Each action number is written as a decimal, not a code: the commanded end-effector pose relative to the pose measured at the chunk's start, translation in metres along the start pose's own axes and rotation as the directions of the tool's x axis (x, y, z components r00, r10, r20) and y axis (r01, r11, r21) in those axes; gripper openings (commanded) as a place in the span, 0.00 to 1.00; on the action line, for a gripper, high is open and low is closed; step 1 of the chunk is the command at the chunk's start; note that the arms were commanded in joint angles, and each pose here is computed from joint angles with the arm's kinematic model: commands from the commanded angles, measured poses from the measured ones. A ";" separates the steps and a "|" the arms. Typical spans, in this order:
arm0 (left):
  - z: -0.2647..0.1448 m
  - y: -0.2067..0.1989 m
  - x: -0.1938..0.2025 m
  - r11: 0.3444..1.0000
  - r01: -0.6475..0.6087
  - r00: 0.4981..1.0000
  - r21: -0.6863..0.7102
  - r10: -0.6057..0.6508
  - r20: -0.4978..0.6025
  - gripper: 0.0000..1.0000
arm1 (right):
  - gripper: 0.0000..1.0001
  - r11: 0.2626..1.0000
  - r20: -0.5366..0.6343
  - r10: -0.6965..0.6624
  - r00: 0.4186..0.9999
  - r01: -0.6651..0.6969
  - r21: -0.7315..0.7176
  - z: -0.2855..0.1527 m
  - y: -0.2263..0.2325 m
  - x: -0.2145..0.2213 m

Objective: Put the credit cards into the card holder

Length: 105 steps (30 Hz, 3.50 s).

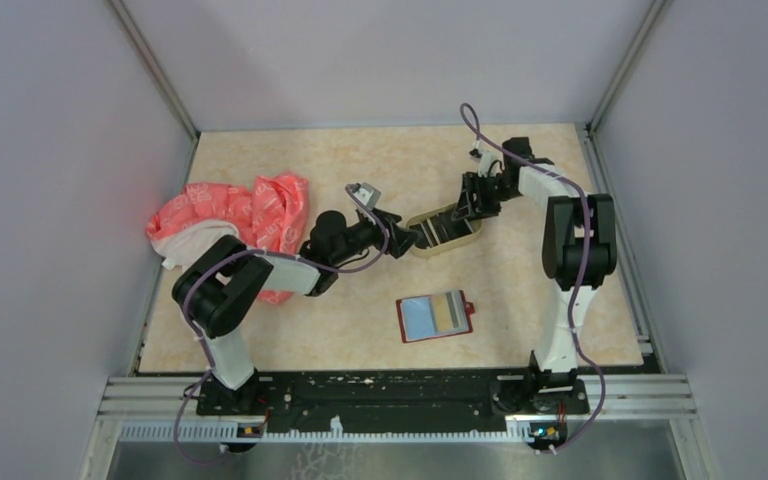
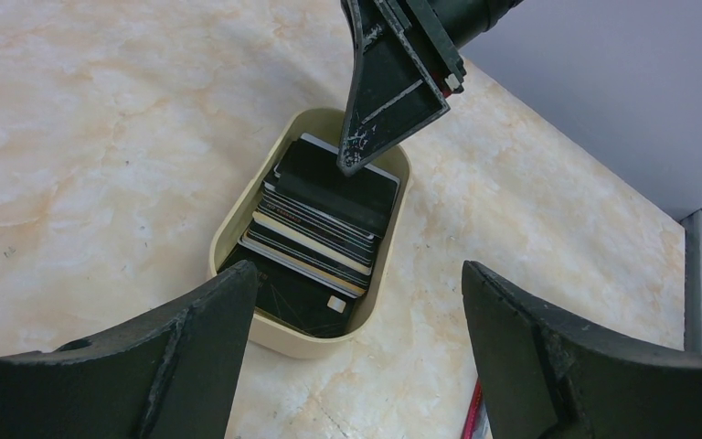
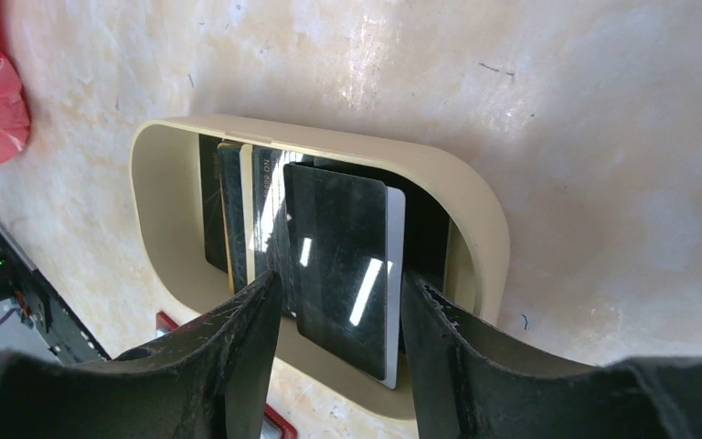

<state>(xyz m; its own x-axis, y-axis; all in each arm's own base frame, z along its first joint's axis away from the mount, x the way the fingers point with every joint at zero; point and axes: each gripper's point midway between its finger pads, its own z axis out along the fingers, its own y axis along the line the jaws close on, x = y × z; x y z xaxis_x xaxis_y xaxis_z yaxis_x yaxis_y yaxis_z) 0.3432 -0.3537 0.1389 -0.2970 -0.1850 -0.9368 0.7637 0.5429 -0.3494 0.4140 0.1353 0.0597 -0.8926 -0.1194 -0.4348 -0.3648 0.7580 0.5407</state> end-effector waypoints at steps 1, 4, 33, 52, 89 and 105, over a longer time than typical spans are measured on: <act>0.007 -0.002 -0.010 1.000 -0.004 1.000 0.027 0.003 0.028 0.87 | 0.50 0.999 0.035 0.005 0.999 -0.003 -0.041 0.000 0.004 -0.011; 0.007 -0.002 -0.010 1.000 -0.004 1.000 0.025 0.003 0.028 0.88 | 0.50 0.998 0.037 0.013 0.999 -0.010 -0.066 0.001 0.008 -0.012; 0.010 -0.001 -0.005 1.000 0.006 1.000 0.030 -0.007 0.013 0.87 | 0.35 0.946 -0.019 0.073 0.997 -0.075 -0.316 0.012 0.056 0.000; 0.010 -0.001 -0.005 1.000 0.007 1.000 0.027 -0.007 0.012 0.87 | 0.35 0.924 -0.079 0.052 0.995 -0.078 -0.375 0.039 0.084 0.014; 0.011 0.001 -0.004 1.000 0.008 1.000 0.022 -0.009 0.009 0.87 | 0.34 0.917 -0.077 0.019 0.997 -0.048 -0.396 0.039 0.102 0.011; 0.011 0.001 -0.004 1.000 0.007 1.000 0.020 -0.007 0.010 0.87 | 0.31 0.915 -0.043 0.061 0.997 -0.073 -0.398 0.022 0.089 0.002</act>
<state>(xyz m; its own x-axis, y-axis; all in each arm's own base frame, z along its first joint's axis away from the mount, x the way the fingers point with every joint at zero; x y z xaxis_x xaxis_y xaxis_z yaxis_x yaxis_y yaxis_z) 0.3463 -0.3580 0.1347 -0.3098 -0.1825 -0.9331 0.7646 0.5356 -0.3585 0.3738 0.2218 0.0607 -0.9488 -0.1223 -0.2914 -0.3133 0.4851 0.8164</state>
